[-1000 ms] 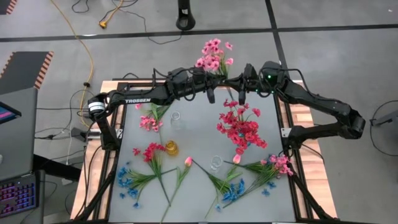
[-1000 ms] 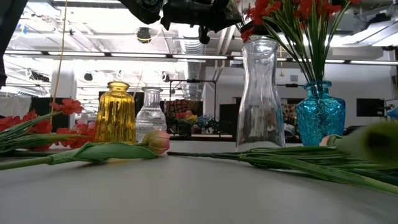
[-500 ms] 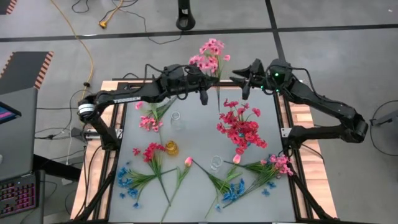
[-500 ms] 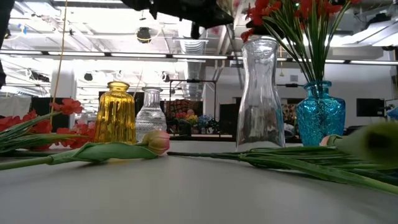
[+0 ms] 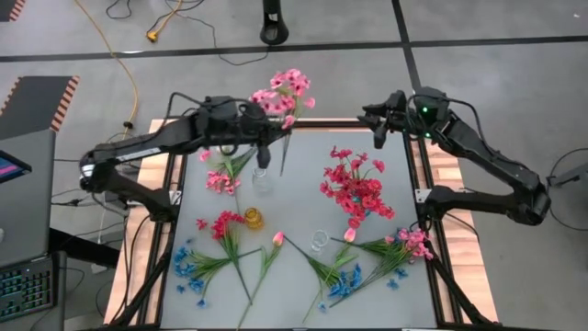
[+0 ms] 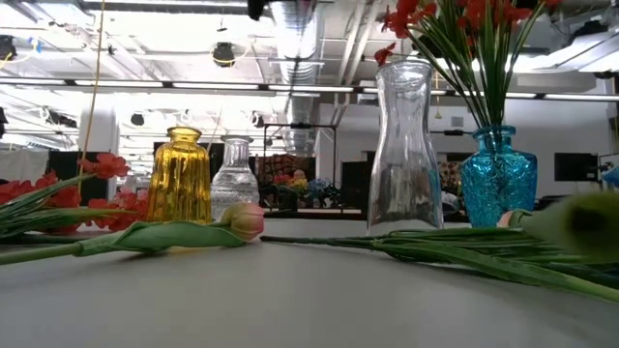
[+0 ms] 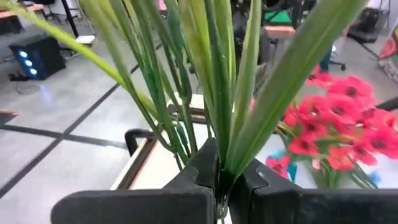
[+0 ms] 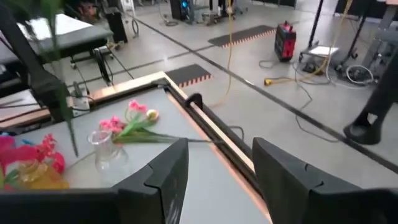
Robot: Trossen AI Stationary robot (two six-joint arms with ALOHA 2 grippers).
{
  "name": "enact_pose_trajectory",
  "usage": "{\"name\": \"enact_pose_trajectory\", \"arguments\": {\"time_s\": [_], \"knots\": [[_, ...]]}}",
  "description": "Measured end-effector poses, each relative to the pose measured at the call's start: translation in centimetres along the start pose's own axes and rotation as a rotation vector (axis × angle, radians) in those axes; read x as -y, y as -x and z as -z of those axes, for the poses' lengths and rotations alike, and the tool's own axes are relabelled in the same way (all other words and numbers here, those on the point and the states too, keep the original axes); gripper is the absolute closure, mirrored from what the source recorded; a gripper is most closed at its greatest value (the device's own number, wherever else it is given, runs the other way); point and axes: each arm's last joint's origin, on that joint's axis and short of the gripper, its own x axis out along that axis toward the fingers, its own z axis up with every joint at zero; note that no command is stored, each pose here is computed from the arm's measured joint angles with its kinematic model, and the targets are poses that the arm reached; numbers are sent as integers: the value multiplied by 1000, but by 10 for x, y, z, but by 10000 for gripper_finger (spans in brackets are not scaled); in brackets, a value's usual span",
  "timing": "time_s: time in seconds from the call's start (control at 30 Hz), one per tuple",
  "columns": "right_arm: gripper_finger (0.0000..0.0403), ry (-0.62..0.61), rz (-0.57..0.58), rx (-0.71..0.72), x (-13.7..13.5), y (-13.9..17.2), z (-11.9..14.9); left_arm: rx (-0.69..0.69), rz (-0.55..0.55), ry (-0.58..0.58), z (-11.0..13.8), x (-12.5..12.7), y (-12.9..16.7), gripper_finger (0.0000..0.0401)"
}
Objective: Sort flowers into vase by color
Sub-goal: Put the top right pink flowers into the top transparent vase
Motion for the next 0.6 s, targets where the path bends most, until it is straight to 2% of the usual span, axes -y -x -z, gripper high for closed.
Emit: {"name": "enact_pose_trajectory", "arguments": {"time_s": [0.27, 0.43, 0.6], "knots": [[200, -6, -3, -32, -1, 2, 3, -39, -146, -75, -3, 20, 40, 401], [200, -6, -4, -32, -1, 2, 3, -7, -182, -71, 21, 20, 48, 401], [200, -6, -5, -31, -1, 2, 3, 107, -235, -95, 49, 13, 49, 401]]}}
